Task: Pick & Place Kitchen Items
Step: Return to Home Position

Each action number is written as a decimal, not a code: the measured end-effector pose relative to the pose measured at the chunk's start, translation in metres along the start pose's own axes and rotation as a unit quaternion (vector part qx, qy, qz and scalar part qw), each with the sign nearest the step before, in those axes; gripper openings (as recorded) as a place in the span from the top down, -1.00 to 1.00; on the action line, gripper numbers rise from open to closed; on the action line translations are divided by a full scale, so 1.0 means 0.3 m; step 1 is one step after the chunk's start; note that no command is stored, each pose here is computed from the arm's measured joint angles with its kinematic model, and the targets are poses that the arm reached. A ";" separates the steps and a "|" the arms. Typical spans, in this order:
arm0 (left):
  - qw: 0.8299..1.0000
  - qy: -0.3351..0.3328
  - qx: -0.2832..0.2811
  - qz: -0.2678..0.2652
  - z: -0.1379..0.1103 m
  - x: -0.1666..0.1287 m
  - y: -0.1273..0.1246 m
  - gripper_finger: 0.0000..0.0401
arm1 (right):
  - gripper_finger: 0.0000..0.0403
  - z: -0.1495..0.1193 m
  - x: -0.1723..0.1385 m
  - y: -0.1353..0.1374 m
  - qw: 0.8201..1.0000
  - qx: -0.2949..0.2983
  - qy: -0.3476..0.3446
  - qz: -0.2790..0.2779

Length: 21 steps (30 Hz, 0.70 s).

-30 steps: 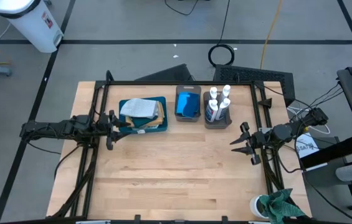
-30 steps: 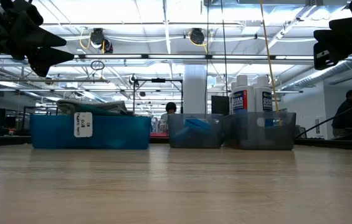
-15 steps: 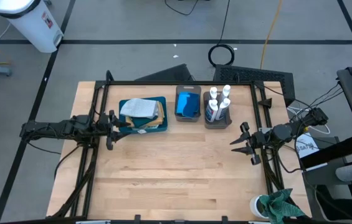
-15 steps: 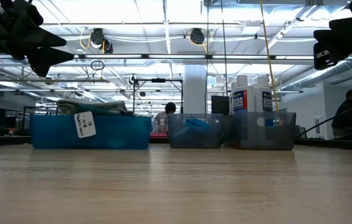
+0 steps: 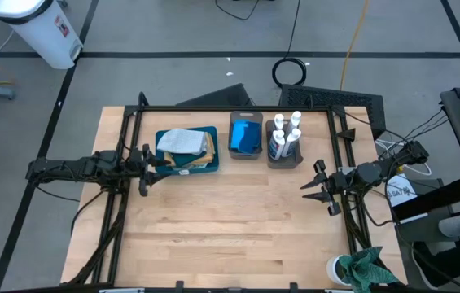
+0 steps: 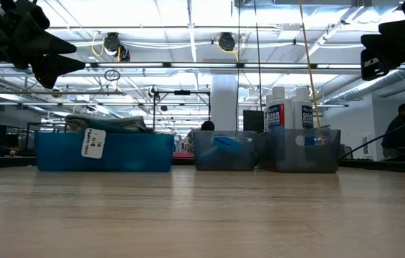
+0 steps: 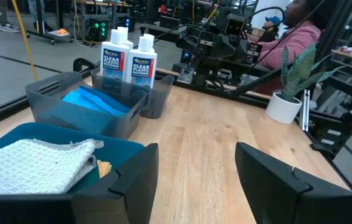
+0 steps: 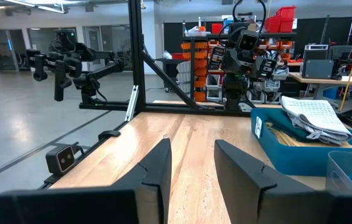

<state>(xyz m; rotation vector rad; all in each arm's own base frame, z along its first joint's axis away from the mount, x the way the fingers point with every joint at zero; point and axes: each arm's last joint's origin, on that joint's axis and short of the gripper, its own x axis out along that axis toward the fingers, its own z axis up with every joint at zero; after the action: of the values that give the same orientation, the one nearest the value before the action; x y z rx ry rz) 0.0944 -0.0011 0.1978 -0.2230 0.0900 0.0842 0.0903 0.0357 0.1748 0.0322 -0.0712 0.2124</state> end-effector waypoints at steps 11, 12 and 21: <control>1.000 0.000 0.000 0.000 0.000 0.000 0.000 -0.08 | 0.52 0.000 0.000 0.000 1.000 0.000 0.000 0.000; 1.000 0.000 0.000 0.000 0.000 0.000 0.000 -0.08 | 0.52 0.000 0.000 0.000 1.000 0.000 0.000 0.000; 1.000 0.000 0.000 0.000 0.000 0.000 0.000 -0.08 | 0.53 0.000 0.000 0.000 1.000 0.000 0.000 0.000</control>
<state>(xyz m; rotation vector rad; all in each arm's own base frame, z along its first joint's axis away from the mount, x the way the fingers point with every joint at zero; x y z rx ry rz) 0.0944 -0.0011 0.1978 -0.2231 0.0901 0.0844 0.0903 0.0357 0.1747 0.0320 -0.0708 0.2122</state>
